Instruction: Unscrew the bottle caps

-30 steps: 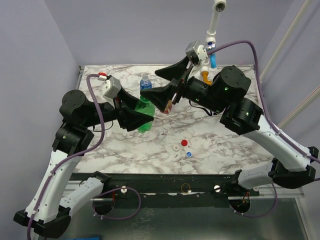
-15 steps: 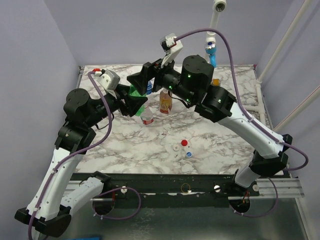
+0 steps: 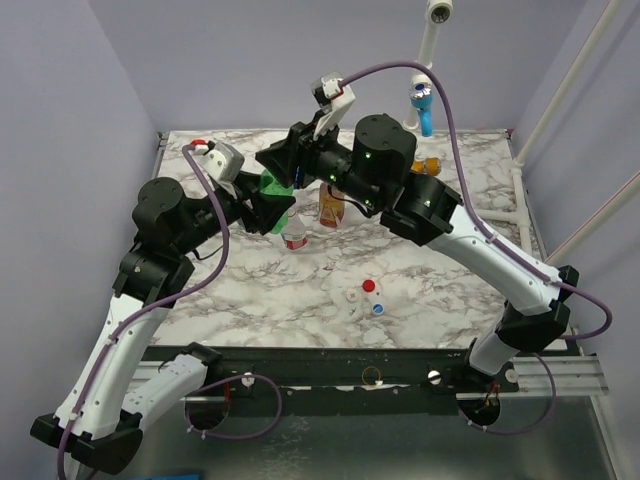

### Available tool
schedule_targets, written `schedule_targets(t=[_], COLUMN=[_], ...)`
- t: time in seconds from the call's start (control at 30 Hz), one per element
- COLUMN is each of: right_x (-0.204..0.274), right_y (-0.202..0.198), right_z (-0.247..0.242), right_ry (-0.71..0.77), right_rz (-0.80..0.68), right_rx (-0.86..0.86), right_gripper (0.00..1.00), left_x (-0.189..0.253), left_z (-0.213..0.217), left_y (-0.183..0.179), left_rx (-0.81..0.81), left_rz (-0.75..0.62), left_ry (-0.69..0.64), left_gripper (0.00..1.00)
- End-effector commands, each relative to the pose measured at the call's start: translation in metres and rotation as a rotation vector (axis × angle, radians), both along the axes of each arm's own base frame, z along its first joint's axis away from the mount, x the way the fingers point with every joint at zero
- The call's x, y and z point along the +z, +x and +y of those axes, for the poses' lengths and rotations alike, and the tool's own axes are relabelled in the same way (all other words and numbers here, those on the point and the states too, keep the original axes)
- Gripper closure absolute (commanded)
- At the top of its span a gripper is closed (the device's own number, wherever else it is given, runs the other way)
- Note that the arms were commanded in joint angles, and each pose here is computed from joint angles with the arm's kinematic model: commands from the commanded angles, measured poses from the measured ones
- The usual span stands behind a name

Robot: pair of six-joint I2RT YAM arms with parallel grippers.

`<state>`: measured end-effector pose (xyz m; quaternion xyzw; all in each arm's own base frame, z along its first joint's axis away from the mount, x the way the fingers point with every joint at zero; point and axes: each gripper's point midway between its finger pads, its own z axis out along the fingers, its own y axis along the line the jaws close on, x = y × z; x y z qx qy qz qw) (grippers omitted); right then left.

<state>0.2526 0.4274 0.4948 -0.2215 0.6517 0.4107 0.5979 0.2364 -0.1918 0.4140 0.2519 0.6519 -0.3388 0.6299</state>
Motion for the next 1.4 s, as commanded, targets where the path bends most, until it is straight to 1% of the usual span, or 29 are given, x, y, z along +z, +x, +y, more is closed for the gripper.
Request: schedule_targets(t=[0.0,0.07,0.13,0.2,0.27,0.33,0.37,0.47,0.53,0.57,0.6,0.7,0.9,0.93,0.97,1.0,1.03,1.07,1.1,1.13,1.17,1.23,1.37], right_x=[0.005,0.005,0.010,0.018,0.031,0.044,0.052,0.062,0.067,0.069,0.070,0.073,0.080,0.079,0.079,0.077,0.074,0.069,0.065,0.059,0.056,0.048,0.032], right_y=[-0.008,-0.009,-0.012,-0.020,-0.037,-0.065,-0.084,-0.142,-0.166,-0.175,-0.181,-0.192,-0.188,-0.184,-0.174,-0.161,-0.144,-0.127,-0.105,-0.086,-0.067,-0.040,-0.015], right_z=[0.001,0.001,-0.002,-0.007,-0.011,-0.016,-0.021,-0.037,-0.050,-0.054,-0.058,-0.064,-0.073,-0.071,-0.068,-0.064,-0.059,-0.056,-0.055,-0.053,-0.055,-0.059,-0.049], right_ry=[0.013,0.011,0.012,0.012,0.024,0.037,0.050,0.089,0.114,0.123,0.128,0.137,0.158,0.156,0.152,0.145,0.137,0.124,0.114,0.097,0.086,0.058,0.008], right_rz=[-0.004,-0.003,-0.013,-0.047,-0.100,-0.178,-0.225,-0.345,-0.389,-0.401,-0.410,-0.421,-0.433,-0.420,-0.399,-0.369,-0.334,-0.300,-0.261,-0.223,-0.189,-0.133,-0.060], right_rx=[0.034,0.038,0.047,0.079,0.152,0.283,0.366,0.626,0.726,0.760,0.790,0.839,0.776,0.754,0.706,0.647,0.561,0.483,0.371,0.285,0.181,0.038,-0.062], right_gripper=[0.65,0.72,0.82,0.90,0.94,0.94,0.94,0.95,0.96,0.97,0.97,0.99,0.99,0.92,0.77,0.53,0.33,0.16,0.06,0.00,0.00,0.00,0.00], left_x=[0.001,0.002,0.004,0.006,0.008,0.011,0.012,0.014,0.012,0.011,0.009,0.007,0.003,0.002,0.002,0.003,0.004,0.005,0.006,0.007,0.008,0.009,0.006], left_z=[0.002,0.001,0.000,-0.004,-0.011,-0.020,-0.026,-0.035,-0.036,-0.035,-0.034,-0.034,-0.037,-0.037,-0.038,-0.038,-0.037,-0.034,-0.032,-0.028,-0.025,-0.016,-0.002], left_y=[-0.003,-0.004,-0.006,-0.013,-0.026,-0.048,-0.064,-0.109,-0.138,-0.148,-0.153,-0.151,-0.132,-0.126,-0.116,-0.105,-0.094,-0.082,-0.072,-0.061,-0.053,-0.034,-0.009], left_rx=[0.000,-0.007,-0.021,-0.057,-0.131,-0.254,-0.342,-0.591,-0.759,-0.824,-0.855,-0.848,-0.749,-0.716,-0.661,-0.598,-0.541,-0.473,-0.413,-0.350,-0.302,-0.189,-0.039], left_rz=[-0.015,-0.015,-0.011,-0.007,-0.001,0.011,0.023,0.111,0.197,0.237,0.260,0.264,0.216,0.201,0.185,0.162,0.139,0.112,0.087,0.069,0.050,0.018,-0.019], left_ry=[0.004,0.002,-0.005,-0.014,-0.023,-0.036,-0.041,-0.063,-0.066,-0.065,-0.063,-0.064,-0.060,-0.058,-0.060,-0.060,-0.057,-0.053,-0.049,-0.045,-0.039,-0.030,-0.003], left_gripper=[1.00,1.00,1.00,1.00,1.00,1.00,1.00,1.00,1.00,1.00,1.00,1.00,1.00,1.00,1.00,1.00,1.00,1.00,1.00,1.00,1.00,1.00,1.00])
